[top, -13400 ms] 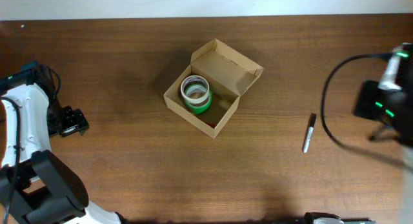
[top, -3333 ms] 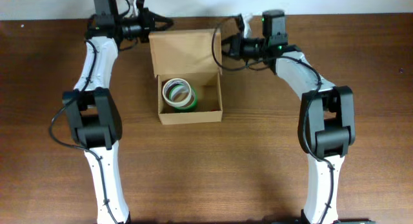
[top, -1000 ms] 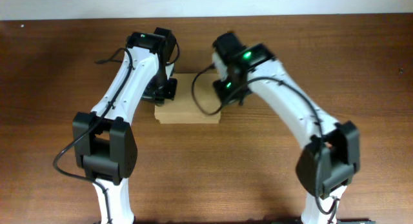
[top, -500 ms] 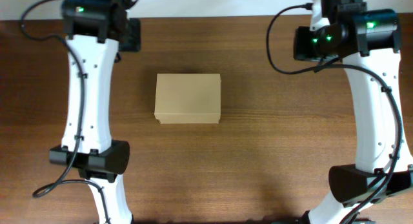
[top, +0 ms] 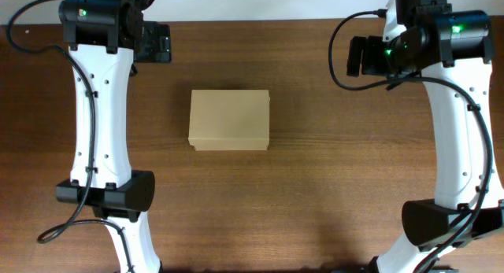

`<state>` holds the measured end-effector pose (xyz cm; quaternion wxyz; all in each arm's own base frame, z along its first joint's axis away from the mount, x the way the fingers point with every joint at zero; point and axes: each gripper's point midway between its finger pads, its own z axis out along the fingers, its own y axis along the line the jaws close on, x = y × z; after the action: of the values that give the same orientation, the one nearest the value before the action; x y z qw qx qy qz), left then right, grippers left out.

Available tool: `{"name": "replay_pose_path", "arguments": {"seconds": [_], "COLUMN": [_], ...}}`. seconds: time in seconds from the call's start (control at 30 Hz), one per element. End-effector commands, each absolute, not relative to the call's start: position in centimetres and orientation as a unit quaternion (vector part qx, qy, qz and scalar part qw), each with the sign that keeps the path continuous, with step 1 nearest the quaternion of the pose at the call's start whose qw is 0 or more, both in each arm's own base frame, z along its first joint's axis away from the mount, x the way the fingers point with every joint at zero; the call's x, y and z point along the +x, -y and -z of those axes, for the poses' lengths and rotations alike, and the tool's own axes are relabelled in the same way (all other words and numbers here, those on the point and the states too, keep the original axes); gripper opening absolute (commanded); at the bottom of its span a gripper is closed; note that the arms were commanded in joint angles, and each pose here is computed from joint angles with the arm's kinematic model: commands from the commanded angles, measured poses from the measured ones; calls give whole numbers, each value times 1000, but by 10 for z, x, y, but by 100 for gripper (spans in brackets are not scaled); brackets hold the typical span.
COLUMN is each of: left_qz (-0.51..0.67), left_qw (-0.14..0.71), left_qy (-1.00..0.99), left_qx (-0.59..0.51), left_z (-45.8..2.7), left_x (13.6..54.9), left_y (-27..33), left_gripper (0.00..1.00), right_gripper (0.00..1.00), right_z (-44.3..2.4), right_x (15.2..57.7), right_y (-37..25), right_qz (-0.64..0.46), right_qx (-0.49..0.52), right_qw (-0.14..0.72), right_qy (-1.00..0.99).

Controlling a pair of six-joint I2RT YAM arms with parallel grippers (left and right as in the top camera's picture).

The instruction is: Pack container

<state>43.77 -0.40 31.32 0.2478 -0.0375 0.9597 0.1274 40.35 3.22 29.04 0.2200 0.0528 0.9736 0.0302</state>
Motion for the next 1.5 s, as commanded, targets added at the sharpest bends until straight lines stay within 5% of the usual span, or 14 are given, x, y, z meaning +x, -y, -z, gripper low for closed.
{"name": "replay_pose_path", "arguments": {"seconds": [0.0, 0.33, 0.63, 0.8, 0.97, 1.2, 1.47], "left_qz": [-133, -133, -133, -133, -133, -133, -133], "left_qw": [255, 255, 255, 255, 255, 255, 255], "left_qy": [-957, -957, -957, -957, -957, -957, -957], "left_qx": [-44, -44, -44, -44, -44, -44, -44], "left_z": [-319, -319, -319, -319, -319, -319, -319], "left_x": [436, 436, 436, 436, 436, 436, 436], "left_y": [0, 0, 0, 0, 0, 0, 0], "left_gripper": [100, 100, 100, 100, 100, 100, 100], "right_gripper": [99, 99, 99, 99, 99, 99, 99], "right_z": [-290, -301, -442, -470, -437, -316, -241], "right_x": [405, 398, 377, 332, 279, 215, 213], "right_y": [-34, -34, -35, -26, -9, 4, 4], "right_qz": [-37, -37, -77, -85, -74, -56, -61], "right_qx": [58, 56, 46, 47, 64, 88, 82], "right_qw": [219, 231, 493, 577, 612, 593, 650], "right_qy": [-973, -971, -866, -811, -785, -798, -753]}}
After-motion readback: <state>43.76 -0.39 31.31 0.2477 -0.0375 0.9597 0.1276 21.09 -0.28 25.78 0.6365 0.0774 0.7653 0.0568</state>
